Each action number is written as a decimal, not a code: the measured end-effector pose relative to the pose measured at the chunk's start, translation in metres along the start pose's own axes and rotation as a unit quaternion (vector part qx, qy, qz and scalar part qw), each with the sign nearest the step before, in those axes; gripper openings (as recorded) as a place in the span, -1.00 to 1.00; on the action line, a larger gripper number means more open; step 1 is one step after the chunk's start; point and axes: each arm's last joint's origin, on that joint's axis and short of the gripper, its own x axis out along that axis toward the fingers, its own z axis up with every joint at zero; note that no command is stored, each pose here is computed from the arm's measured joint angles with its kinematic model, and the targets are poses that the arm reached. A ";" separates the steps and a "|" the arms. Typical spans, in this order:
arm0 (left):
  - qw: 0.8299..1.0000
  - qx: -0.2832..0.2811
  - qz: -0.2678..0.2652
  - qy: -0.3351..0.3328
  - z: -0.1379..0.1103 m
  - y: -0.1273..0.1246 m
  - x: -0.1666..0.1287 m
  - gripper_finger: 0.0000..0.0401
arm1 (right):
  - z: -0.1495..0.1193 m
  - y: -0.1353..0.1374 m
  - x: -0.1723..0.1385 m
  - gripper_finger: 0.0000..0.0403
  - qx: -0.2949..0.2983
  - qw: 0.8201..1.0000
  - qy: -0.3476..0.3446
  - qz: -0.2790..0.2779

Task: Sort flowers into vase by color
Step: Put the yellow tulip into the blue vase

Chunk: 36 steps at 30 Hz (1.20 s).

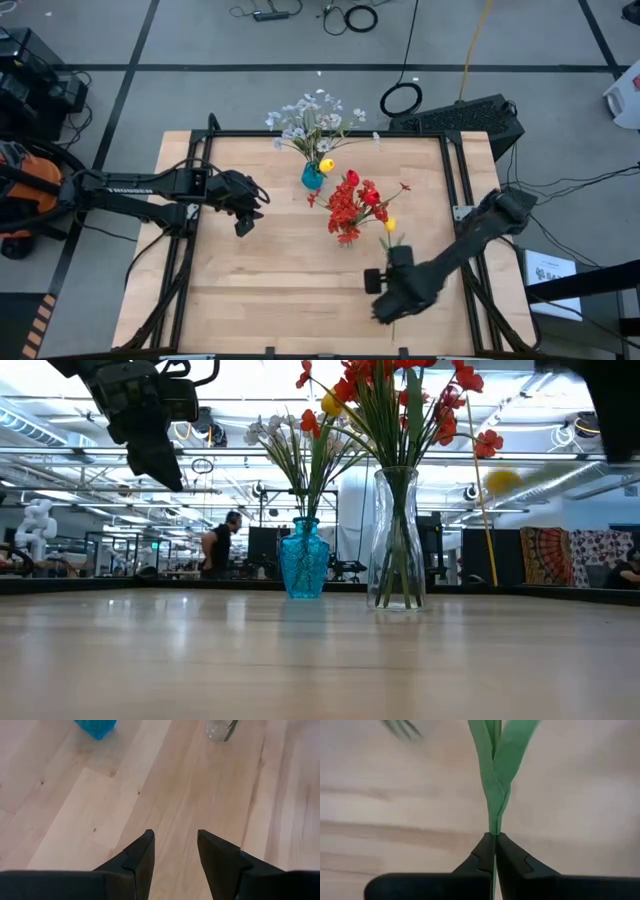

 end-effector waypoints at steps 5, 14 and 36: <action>1.000 0.000 -0.016 -0.015 0.004 -0.002 0.000 -0.23 | 0.022 -0.023 -0.039 -1.00 0.009 0.990 -0.078 0.113; 0.998 -0.031 -0.035 -0.050 0.011 -0.005 -0.001 -0.23 | 0.059 -0.059 -0.083 -1.00 -0.020 0.953 -0.202 0.227; 0.938 0.020 -0.223 -0.264 0.045 -0.025 -0.038 -0.23 | 0.104 0.022 -0.147 -1.00 -0.285 0.768 -0.342 0.460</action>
